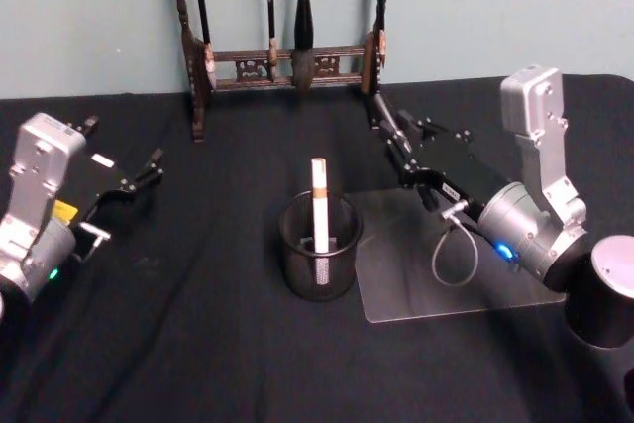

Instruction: Pick up the water-based marker from the table and place it into the pen holder.

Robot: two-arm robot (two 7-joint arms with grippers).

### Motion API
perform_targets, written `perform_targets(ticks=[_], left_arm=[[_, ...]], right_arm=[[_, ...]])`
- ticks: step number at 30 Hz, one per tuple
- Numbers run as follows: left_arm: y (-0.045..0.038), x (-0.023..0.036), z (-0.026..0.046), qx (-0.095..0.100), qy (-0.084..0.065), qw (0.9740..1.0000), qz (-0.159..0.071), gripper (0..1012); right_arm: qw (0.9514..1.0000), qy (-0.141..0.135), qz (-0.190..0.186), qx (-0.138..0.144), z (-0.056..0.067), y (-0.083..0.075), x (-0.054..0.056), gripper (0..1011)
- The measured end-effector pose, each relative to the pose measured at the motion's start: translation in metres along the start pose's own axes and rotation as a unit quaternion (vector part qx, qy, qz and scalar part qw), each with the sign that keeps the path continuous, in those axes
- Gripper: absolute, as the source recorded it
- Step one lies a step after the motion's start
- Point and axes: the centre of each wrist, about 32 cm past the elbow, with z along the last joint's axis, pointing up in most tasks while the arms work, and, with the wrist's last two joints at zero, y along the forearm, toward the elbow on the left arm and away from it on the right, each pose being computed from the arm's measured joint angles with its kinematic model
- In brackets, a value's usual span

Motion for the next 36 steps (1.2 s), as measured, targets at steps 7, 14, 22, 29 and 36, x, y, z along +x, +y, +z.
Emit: perform_targets(ticks=[7,14,22,29,36], left_arm=[[0.0,0.0,0.0,0.0,0.0,1.0,0.0,1001],[0.0,0.0,0.0,0.0,0.0,1.0,0.0,1001],[0.0,0.0,0.0,0.0,0.0,1.0,0.0,1001],[0.0,0.0,0.0,0.0,0.0,1.0,0.0,1001],[0.0,0.0,0.0,0.0,0.0,1.0,0.0,1001]], right_arm=[[0.9981,0.011,0.026,0.055,-0.006,0.006,-0.011,237],[0.9951,0.023,0.051,0.082,-0.012,0.014,-0.023,237],[0.9929,0.029,0.065,0.096,-0.02,0.02,-0.034,237],[0.9921,0.029,0.078,0.093,-0.028,0.027,-0.041,238],[0.9916,0.03,0.088,0.089,-0.031,0.032,-0.044,237]])
